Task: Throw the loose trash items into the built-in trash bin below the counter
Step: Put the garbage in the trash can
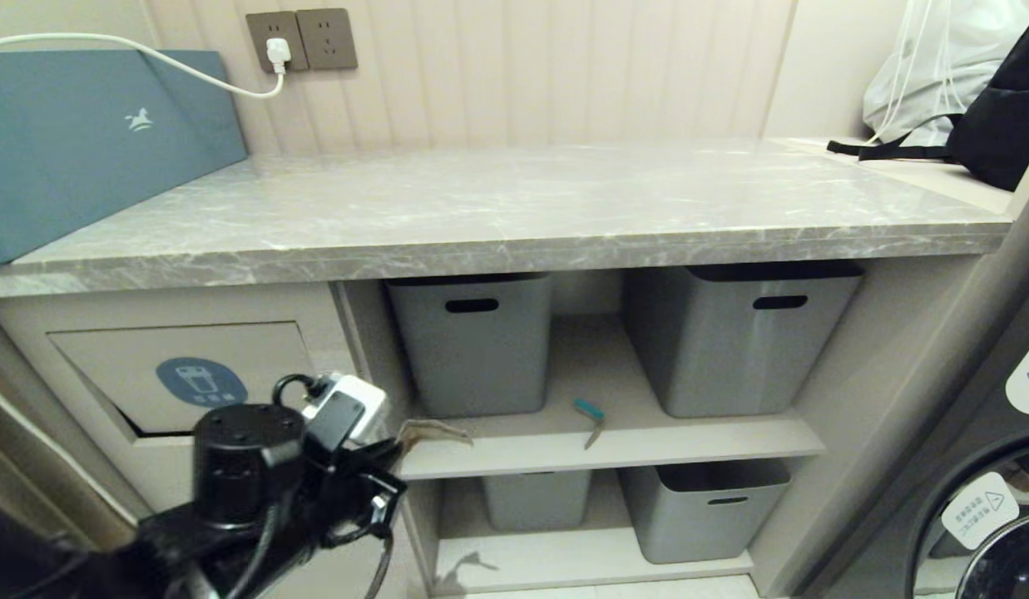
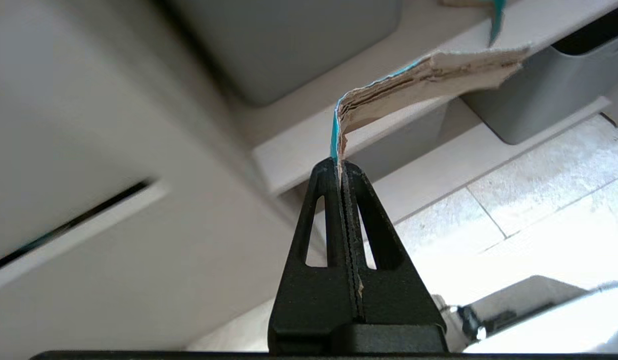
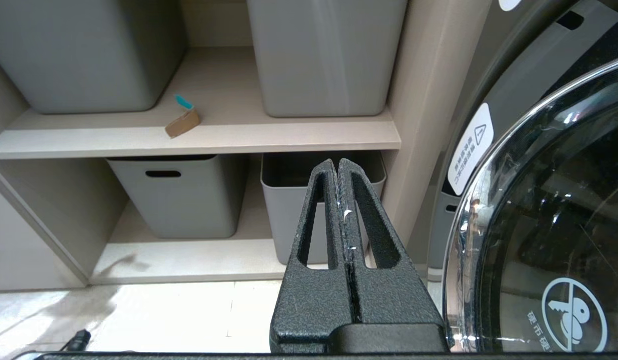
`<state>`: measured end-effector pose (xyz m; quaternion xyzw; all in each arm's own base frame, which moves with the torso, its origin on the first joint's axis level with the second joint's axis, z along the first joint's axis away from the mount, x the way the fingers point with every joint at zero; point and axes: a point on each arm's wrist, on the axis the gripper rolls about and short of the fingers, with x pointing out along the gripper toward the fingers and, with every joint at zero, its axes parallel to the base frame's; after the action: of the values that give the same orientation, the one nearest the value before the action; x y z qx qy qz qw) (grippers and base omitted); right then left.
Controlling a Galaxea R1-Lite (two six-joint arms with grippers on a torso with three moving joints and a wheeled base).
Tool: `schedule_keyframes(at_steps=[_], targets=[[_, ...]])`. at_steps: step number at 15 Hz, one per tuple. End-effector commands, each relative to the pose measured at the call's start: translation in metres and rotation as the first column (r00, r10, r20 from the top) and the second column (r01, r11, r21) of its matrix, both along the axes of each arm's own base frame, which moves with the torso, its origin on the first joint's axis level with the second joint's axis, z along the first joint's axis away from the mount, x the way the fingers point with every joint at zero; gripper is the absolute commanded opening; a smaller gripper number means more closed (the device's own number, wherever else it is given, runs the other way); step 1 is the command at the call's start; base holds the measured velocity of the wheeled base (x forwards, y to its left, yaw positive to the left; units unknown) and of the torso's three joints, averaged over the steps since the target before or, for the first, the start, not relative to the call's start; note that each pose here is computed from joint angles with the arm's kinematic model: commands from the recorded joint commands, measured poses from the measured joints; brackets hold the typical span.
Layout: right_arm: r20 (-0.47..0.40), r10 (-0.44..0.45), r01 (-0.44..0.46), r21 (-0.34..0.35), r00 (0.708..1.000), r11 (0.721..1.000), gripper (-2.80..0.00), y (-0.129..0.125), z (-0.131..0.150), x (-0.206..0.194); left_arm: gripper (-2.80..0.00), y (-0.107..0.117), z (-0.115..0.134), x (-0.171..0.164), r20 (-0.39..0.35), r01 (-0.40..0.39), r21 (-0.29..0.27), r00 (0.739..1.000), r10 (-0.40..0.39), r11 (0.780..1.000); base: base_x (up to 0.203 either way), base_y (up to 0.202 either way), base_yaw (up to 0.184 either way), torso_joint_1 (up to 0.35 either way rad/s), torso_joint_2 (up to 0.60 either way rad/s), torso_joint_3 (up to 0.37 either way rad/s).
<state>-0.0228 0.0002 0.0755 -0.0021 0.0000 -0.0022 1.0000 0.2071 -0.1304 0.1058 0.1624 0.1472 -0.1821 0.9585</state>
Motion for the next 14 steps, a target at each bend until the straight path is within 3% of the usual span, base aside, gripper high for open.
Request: schedule_keyframes(at_steps=[1, 4, 6, 7, 10, 12, 14], targets=[[0.0, 0.001, -0.001, 0.0, 1.0, 1.0, -2.8, 0.0, 0.0, 0.0, -2.8, 0.027, 0.02, -0.037, 0.082, -0.009, -0.045, 0.997, 0.013, 0.999, 0.0, 0.0, 0.0, 0.0, 0.0, 0.0], [0.0, 0.0, 0.0, 0.0, 1.0, 1.0, -2.8, 0.0, 0.0, 0.0, -2.8, 0.064, 0.026, -0.05, 0.137, -0.147, -0.068, 0.978, 0.155, 0.987, 0.0, 0.0, 0.0, 0.0, 0.0, 0.0], [0.0, 0.0, 0.0, 0.0, 1.0, 1.0, -2.8, 0.0, 0.0, 0.0, -2.8, 0.087, 0.029, -0.046, 0.155, -0.282, -0.078, 0.944, 0.291, 0.956, 0.0, 0.0, 0.0, 0.0, 0.0, 0.0], [0.0, 0.0, 0.0, 0.0, 1.0, 1.0, -2.8, 0.0, 0.0, 0.0, -2.8, 0.101, 0.029, -0.043, 0.156, -0.36, -0.079, 0.917, 0.368, 0.93, 0.0, 0.0, 0.0, 0.0, 0.0, 0.0], [0.0, 0.001, -0.001, 0.0, 1.0, 1.0, -2.8, 0.0, 0.0, 0.0, -2.8, 0.139, 0.019, -0.045, 0.109, -0.565, -0.057, 0.816, 0.568, 0.823, 0.0, 0.0, 0.0, 0.0, 0.0, 0.0], [0.0, 0.001, -0.001, 0.0, 1.0, 1.0, -2.8, 0.0, 0.0, 0.0, -2.8, 0.142, 0.003, -0.045, 0.033, -0.586, -0.022, 0.809, 0.587, 0.81, 0.0, 0.0, 0.0, 0.0, 0.0, 0.0], [0.0, 0.0, 0.0, 0.0, 1.0, 1.0, -2.8, 0.0, 0.0, 0.0, -2.8, 0.143, -0.005, -0.036, -0.019, -0.597, -0.034, 0.803, 0.596, 0.802, 0.0, 0.0, 0.0, 0.0, 0.0, 0.0]])
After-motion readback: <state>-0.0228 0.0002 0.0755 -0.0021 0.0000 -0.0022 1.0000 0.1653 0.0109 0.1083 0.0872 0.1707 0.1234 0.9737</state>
